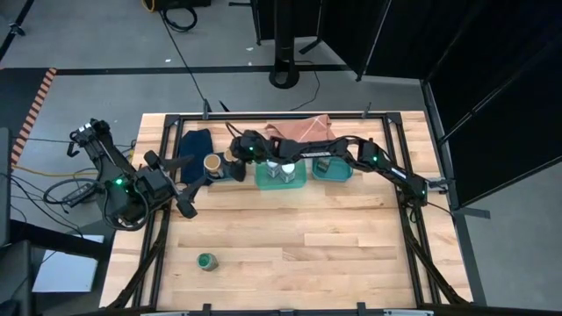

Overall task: Sort spices by type
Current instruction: Put the gold seasoning bottle into the blue bin, then put the green seasoning into the light green bin

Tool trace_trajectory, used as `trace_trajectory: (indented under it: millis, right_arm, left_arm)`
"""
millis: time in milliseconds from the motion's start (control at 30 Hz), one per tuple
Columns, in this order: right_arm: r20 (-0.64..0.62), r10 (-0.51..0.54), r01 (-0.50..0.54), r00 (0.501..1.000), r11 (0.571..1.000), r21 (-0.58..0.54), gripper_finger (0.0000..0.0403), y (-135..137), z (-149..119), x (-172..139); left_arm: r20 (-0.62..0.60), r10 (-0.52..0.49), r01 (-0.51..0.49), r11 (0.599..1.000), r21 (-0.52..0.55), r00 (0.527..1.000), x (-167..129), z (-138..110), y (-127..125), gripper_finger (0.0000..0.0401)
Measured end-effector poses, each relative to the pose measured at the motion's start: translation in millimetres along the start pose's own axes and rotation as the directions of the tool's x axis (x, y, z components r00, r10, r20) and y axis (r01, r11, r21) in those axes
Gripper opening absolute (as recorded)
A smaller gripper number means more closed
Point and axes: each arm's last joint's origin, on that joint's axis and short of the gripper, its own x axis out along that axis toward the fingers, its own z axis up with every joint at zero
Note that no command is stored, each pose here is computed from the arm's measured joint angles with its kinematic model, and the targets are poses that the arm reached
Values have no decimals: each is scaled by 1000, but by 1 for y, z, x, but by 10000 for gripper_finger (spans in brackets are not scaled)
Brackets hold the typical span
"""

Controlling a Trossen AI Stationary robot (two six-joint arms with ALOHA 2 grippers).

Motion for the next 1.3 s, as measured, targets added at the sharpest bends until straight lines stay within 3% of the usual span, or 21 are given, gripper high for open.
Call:
trace_trajectory:
  millis: [367, 633, 967, 1300]
  right_arm:
    - [-22, 3, -3, 1000, 1000, 3, 312, -1, -4, 1]
    - [-14, 10, -10, 1000, 1000, 1, 341, -1, -1, 1]
    - [36, 12, -9, 999, 997, -81, 357, 1, 41, -11]
    - [-11, 9, -11, 1000, 976, -219, 358, 2, 84, -36]
  left_arm:
    - [0, 0, 0, 1000, 1, 1000, 0, 0, 0, 308]
    - [0, 0, 0, 1000, 1, 1000, 0, 0, 0, 308]
    - [0, 0, 0, 1000, 1, 1000, 0, 0, 0, 308]
    - [0, 0, 0, 1000, 1, 1000, 0, 0, 0, 308]
